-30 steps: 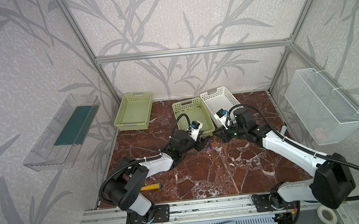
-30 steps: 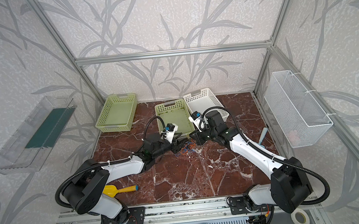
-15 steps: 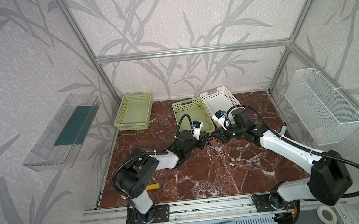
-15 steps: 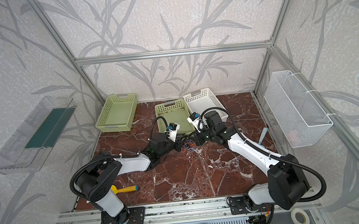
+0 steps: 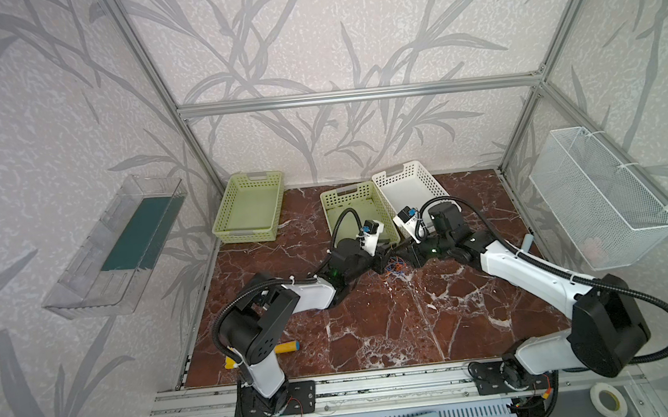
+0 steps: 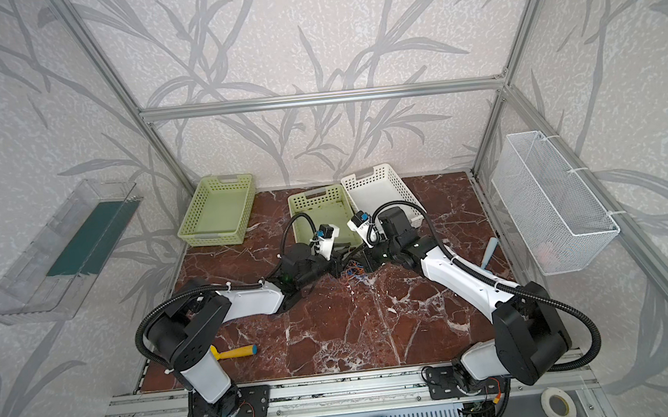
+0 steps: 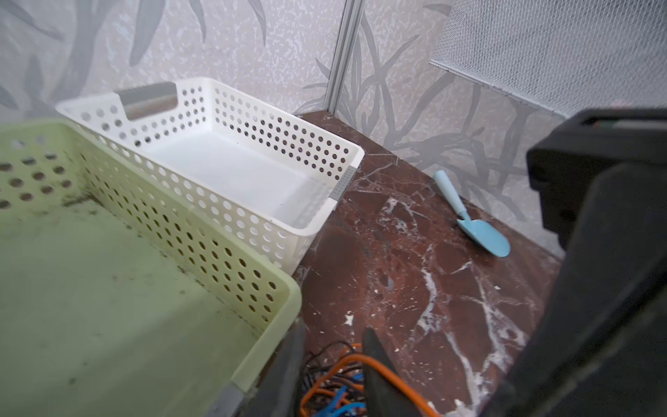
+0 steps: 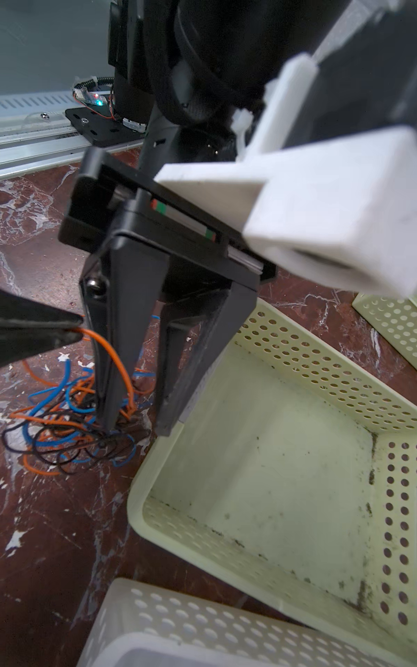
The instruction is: Untangle the cables
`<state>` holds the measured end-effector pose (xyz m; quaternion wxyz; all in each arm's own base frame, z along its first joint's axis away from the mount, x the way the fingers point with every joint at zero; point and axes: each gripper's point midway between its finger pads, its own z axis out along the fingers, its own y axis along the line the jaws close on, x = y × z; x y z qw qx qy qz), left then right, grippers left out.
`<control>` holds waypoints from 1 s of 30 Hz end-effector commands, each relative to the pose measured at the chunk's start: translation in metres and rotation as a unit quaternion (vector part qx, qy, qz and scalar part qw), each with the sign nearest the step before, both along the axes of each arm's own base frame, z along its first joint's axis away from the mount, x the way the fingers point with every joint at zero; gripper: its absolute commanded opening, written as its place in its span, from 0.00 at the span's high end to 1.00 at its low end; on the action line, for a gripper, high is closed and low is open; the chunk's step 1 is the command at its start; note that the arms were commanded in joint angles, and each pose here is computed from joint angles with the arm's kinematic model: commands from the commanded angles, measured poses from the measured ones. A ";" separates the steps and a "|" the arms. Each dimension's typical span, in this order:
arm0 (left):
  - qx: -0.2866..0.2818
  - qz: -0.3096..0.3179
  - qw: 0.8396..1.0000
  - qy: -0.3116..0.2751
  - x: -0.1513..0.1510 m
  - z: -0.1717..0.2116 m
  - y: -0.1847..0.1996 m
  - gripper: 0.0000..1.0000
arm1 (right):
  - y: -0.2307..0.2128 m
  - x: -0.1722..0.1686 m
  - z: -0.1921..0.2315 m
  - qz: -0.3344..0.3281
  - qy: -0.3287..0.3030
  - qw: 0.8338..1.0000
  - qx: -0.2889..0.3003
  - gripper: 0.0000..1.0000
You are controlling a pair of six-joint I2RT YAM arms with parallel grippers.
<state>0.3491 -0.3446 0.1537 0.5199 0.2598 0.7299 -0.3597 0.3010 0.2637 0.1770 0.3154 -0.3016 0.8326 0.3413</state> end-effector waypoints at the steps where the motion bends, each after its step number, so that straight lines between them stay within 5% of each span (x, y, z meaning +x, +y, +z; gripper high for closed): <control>1: -0.025 -0.021 0.999 -0.027 -0.001 0.024 -0.009 0.86 | 0.004 -0.002 0.007 0.018 -0.005 1.000 0.006 1.00; 4: -0.024 -0.027 0.999 -0.036 -0.004 0.031 -0.008 1.00 | -0.003 -0.001 0.006 0.006 -0.005 1.000 0.006 0.99; 13: -0.017 -0.044 0.997 -0.056 -0.013 0.045 -0.007 1.00 | -0.032 0.009 0.013 -0.039 -0.012 0.999 0.031 0.50; 19: -0.030 -0.059 0.995 -0.069 -0.020 0.062 -0.008 1.00 | -0.048 0.019 -0.002 -0.090 -0.003 0.995 0.034 0.40; 30: -0.053 -0.083 0.992 -0.077 -0.028 0.082 -0.019 1.00 | -0.018 0.012 -0.033 -0.037 0.080 0.992 0.088 0.35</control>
